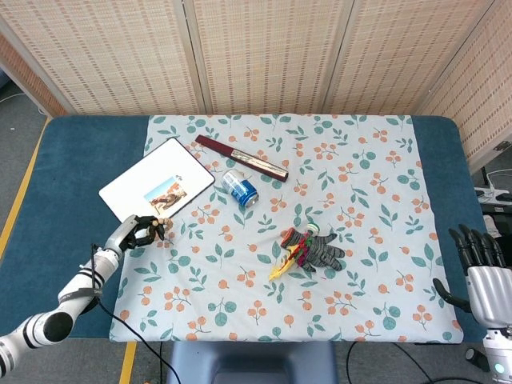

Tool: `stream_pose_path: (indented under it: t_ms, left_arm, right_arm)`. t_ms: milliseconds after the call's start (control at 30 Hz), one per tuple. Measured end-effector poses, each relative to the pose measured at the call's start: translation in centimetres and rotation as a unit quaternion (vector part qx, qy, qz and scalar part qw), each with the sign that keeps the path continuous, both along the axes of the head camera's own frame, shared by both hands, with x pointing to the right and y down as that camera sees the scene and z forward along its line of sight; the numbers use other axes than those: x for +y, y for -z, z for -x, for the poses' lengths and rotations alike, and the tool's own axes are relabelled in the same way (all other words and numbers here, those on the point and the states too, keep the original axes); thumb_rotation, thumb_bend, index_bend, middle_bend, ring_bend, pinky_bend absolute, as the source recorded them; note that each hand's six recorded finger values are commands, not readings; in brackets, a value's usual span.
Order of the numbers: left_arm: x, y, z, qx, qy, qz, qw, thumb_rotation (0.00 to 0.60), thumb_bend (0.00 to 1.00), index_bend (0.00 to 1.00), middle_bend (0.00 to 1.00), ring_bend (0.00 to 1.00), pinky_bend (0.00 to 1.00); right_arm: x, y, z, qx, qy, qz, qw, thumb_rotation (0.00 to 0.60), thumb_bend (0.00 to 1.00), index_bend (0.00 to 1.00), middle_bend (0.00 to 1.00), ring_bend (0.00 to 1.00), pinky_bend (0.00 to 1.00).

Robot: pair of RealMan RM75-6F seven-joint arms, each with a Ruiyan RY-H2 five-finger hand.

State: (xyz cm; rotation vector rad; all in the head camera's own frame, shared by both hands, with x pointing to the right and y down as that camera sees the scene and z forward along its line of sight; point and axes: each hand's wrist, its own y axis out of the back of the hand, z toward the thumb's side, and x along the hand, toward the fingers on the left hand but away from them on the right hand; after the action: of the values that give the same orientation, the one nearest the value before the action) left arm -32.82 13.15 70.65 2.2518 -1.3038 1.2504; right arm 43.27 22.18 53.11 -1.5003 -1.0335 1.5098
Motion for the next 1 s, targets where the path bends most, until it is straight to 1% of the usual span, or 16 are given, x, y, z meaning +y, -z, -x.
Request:
stream_pose_path:
  t_ms: [67,100,133,200,267,333,400,467,533,567,600,667,767,867,967,1000]
  left_arm:
    - [0.4,0.0,0.0,-0.028,-0.023,-0.032,0.9988,0.600,0.78,0.50,0.54,0.27,0.00]
    - [0.9,-0.1,-0.1,-0.046,-0.041,-0.050,0.9969,0.600,0.78,0.50,0.53,0.27,0.00]
    - [1.5,-0.3,-0.3,-0.058,-0.056,-0.062,0.9948,0.600,0.78,0.49,0.53,0.27,0.00]
    - [3.0,-0.7,-1.0,-0.081,-0.095,-0.082,0.9888,0.600,0.78,0.49,0.52,0.27,0.00]
    - [4.3,-1.0,-1.8,-0.092,-0.124,-0.095,0.9835,0.600,0.77,0.46,0.51,0.27,0.00]
    - [5.6,-1.1,-2.6,-0.097,-0.149,-0.108,0.9781,0.600,0.75,0.43,0.48,0.26,0.00]
    - [6.9,-1.2,-3.3,-0.098,-0.173,-0.113,0.9735,0.600,0.72,0.36,0.39,0.23,0.00]
    - [8.0,-1.4,-3.7,-0.098,-0.194,-0.111,0.9698,0.600,0.66,0.22,0.26,0.18,0.00]
    - [9.2,-1.6,-4.1,-0.100,-0.221,-0.108,0.9640,0.600,0.58,0.09,0.14,0.12,0.00]
    - [9.6,-1.6,-4.3,-0.101,-0.233,-0.109,0.9610,0.600,0.55,0.04,0.10,0.09,0.00]
    - [10.0,-1.5,-4.5,-0.103,-0.247,-0.110,0.9572,0.600,0.53,0.02,0.07,0.07,0.00]
    - [10.2,-1.3,-4.7,-0.103,-0.254,-0.114,0.9549,0.600,0.50,0.00,0.04,0.05,0.00]
    - [9.9,-0.8,-4.8,-0.104,-0.254,-0.128,0.9530,0.600,0.47,0.00,0.04,0.02,0.00]
    - [9.1,0.2,-4.4,-0.114,-0.253,-0.156,0.9479,0.600,0.47,0.00,0.02,0.00,0.00]
    - [8.1,1.9,-3.4,-0.139,-0.256,-0.197,0.9362,0.600,0.47,0.00,0.00,0.00,0.00]
    - [7.8,2.8,-2.7,-0.152,-0.255,-0.216,0.9301,0.600,0.47,0.00,0.00,0.00,0.00]
  right_arm:
    - [0.0,0.0,0.1,-0.001,0.000,0.002,1.0000,0.512,0.20,0.00,0.00,0.00,0.00]
    - [0.0,0.0,0.1,-0.002,0.001,0.002,1.0000,0.512,0.20,0.00,0.00,0.00,0.00]
    - [0.0,0.0,0.1,-0.002,0.001,0.002,1.0000,0.512,0.20,0.00,0.00,0.00,0.00]
    - [0.1,0.0,0.1,-0.002,0.001,0.002,1.0000,0.512,0.20,0.00,0.00,0.00,0.00]
    - [0.1,0.1,0.1,-0.003,0.000,0.001,1.0000,0.512,0.20,0.00,0.00,0.00,0.00]
    - [0.1,0.1,0.0,-0.003,-0.001,0.002,1.0000,0.513,0.20,0.00,0.00,0.00,0.00]
    - [0.1,0.1,0.0,-0.004,-0.001,0.003,1.0000,0.514,0.20,0.00,0.00,0.00,0.00]
    - [0.1,0.1,0.0,-0.004,-0.001,0.003,1.0000,0.513,0.20,0.00,0.00,0.00,0.00]
    - [0.1,0.2,0.0,-0.005,-0.001,0.003,1.0000,0.514,0.20,0.00,0.00,0.00,0.00]
    - [0.1,0.2,0.0,-0.005,-0.001,0.002,1.0000,0.513,0.20,0.00,0.00,0.00,0.00]
    - [0.1,0.2,0.0,-0.005,-0.002,0.002,1.0000,0.512,0.20,0.00,0.00,0.00,0.00]
    - [0.1,0.3,-0.1,-0.005,-0.003,0.001,1.0000,0.513,0.20,0.00,0.00,0.00,0.00]
    - [0.1,0.4,-0.1,-0.004,-0.003,-0.001,1.0000,0.513,0.20,0.00,0.00,0.00,0.00]
    - [0.0,0.5,-0.1,-0.001,-0.002,-0.004,1.0000,0.513,0.20,0.00,0.00,0.00,0.00]
    - [0.0,0.5,-0.3,0.007,-0.003,-0.008,0.9999,0.514,0.20,0.00,0.00,0.00,0.00]
    - [0.0,0.5,-0.3,0.010,-0.003,-0.009,0.9999,0.513,0.20,0.00,0.00,0.00,0.00]
